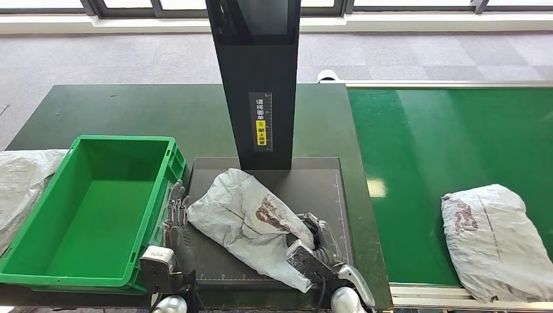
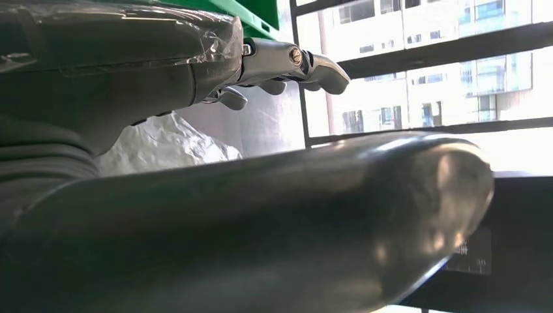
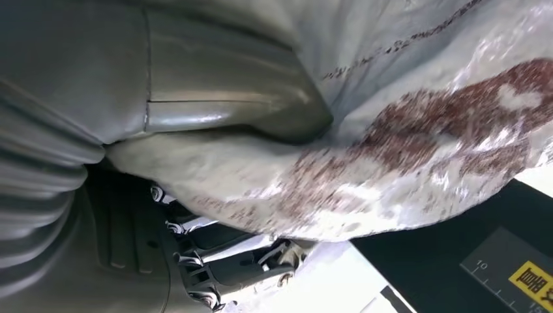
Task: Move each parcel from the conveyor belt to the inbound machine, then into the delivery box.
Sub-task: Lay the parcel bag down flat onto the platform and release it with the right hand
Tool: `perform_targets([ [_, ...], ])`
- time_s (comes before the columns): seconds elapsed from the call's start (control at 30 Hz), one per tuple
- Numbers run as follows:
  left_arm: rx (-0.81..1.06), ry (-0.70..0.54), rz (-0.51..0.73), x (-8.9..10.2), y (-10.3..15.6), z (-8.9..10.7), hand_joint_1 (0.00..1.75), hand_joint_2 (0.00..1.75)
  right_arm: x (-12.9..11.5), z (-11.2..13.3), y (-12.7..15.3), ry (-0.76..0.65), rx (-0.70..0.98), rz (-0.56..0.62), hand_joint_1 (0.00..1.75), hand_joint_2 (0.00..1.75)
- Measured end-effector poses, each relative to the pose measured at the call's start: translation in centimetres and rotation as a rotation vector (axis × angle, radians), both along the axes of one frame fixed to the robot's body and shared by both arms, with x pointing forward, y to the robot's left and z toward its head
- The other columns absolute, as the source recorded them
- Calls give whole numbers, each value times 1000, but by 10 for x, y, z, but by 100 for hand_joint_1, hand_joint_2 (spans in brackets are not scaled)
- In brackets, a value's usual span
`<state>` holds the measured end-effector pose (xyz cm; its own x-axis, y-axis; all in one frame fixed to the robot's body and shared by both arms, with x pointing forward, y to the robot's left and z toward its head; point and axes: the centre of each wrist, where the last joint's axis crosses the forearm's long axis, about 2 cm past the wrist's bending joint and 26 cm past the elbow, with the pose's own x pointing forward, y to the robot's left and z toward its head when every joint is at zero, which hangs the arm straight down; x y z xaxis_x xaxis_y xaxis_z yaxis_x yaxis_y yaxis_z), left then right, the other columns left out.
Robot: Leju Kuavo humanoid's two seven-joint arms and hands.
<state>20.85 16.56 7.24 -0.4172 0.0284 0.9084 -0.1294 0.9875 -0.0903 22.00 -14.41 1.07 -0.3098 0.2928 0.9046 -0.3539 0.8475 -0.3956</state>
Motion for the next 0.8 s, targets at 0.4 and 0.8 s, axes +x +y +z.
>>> perform_targets([
  [0.4, -19, -24, -67, 1, -1, 4, 0, 0, -10, 9, -3, -44, 40, -13, 0, 175],
  [0.8, 139, -48, -57, 2, -7, 4, 0, 175, -14, 23, -11, -100, 80, -34, 0, 175],
])
